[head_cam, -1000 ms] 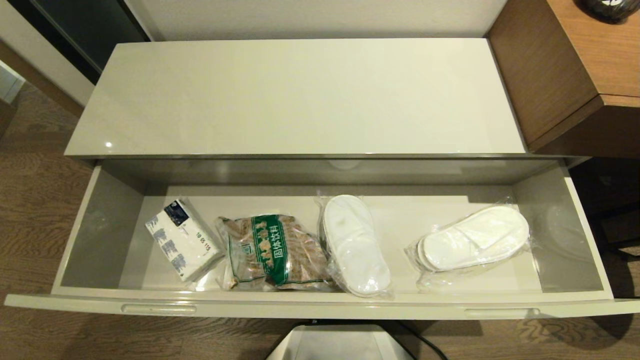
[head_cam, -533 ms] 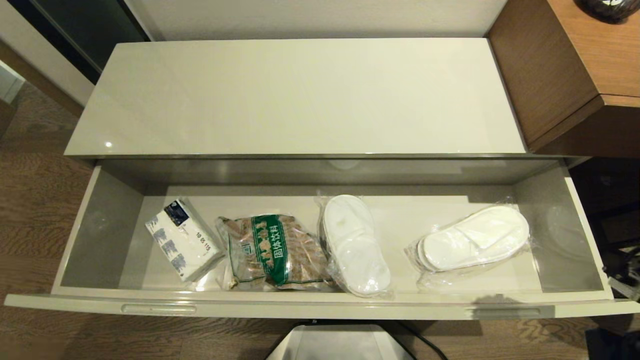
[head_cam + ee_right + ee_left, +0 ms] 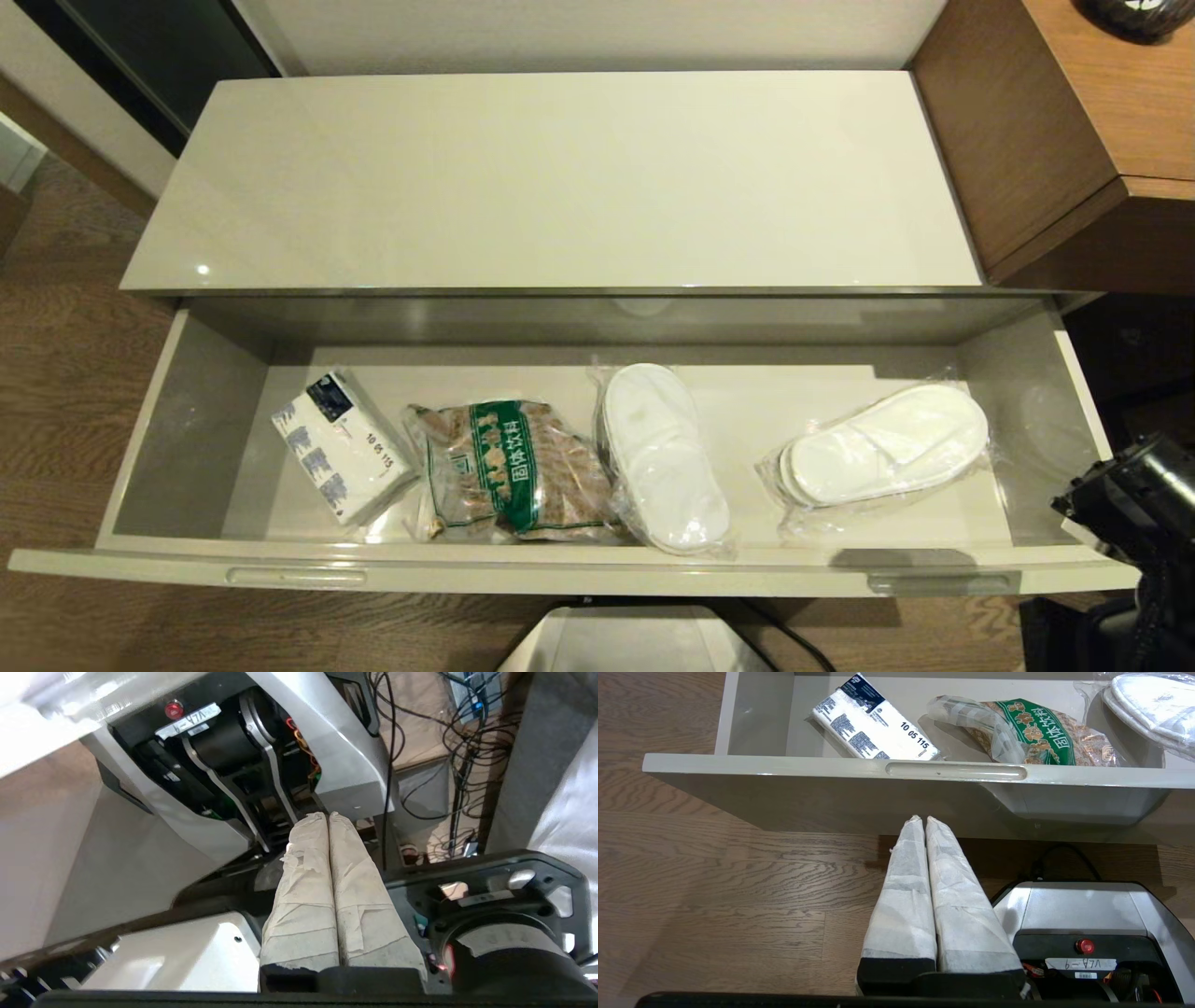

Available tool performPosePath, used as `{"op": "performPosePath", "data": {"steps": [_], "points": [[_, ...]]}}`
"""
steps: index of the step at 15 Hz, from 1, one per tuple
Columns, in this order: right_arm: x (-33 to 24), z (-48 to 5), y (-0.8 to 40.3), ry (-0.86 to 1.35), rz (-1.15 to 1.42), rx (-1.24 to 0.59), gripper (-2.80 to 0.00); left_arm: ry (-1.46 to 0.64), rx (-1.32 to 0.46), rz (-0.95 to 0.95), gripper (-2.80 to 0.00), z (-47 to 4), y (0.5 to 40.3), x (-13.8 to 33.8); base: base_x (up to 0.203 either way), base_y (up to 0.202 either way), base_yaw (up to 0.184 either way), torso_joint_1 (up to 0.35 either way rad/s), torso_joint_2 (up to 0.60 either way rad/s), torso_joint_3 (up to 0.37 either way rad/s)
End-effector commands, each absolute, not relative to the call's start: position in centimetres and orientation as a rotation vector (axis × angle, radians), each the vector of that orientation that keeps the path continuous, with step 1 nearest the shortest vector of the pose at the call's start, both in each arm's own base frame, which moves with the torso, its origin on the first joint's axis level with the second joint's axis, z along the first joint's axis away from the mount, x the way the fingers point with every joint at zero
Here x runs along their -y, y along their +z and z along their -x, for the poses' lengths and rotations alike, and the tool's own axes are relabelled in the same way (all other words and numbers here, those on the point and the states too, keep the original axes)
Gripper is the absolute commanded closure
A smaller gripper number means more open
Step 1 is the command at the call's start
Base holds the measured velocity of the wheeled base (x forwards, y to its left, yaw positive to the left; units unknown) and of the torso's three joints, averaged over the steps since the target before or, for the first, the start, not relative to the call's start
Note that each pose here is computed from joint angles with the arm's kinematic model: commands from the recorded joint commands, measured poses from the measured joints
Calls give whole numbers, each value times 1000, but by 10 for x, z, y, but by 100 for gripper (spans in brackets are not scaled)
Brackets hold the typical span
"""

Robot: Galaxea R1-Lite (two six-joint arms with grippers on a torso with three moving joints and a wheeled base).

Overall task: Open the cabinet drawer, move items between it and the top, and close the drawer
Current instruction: Close the drawer

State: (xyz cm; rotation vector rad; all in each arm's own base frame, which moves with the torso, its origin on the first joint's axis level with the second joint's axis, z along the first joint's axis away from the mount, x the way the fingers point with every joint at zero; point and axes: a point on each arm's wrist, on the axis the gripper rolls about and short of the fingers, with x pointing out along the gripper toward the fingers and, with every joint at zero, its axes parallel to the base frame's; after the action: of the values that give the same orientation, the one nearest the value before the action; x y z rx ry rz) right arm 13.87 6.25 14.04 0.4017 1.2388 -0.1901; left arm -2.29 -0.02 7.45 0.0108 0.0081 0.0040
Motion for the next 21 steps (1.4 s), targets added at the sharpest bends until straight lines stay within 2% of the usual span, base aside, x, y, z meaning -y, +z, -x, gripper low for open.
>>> {"op": "performPosePath", "data": {"steps": [1,13,17,21], "points": [[-66,-146,134,-219,-399,-1269,0,6,-8,-11,0,23,75,0,0,0,0,0,0,0],[-77,-177,114,-292,-457,-1269,0,5,-8,-11,0,23,75,0,0,0,0,0,0,0],[-73,-197,113,-336,-491,-1143,0,5,-8,-11,0,23,75,0,0,0,0,0,0,0],[-68,-211,134,-321,-562,-1010,0,5,-8,-11,0,23,75,0,0,0,0,0,0,0]]}}
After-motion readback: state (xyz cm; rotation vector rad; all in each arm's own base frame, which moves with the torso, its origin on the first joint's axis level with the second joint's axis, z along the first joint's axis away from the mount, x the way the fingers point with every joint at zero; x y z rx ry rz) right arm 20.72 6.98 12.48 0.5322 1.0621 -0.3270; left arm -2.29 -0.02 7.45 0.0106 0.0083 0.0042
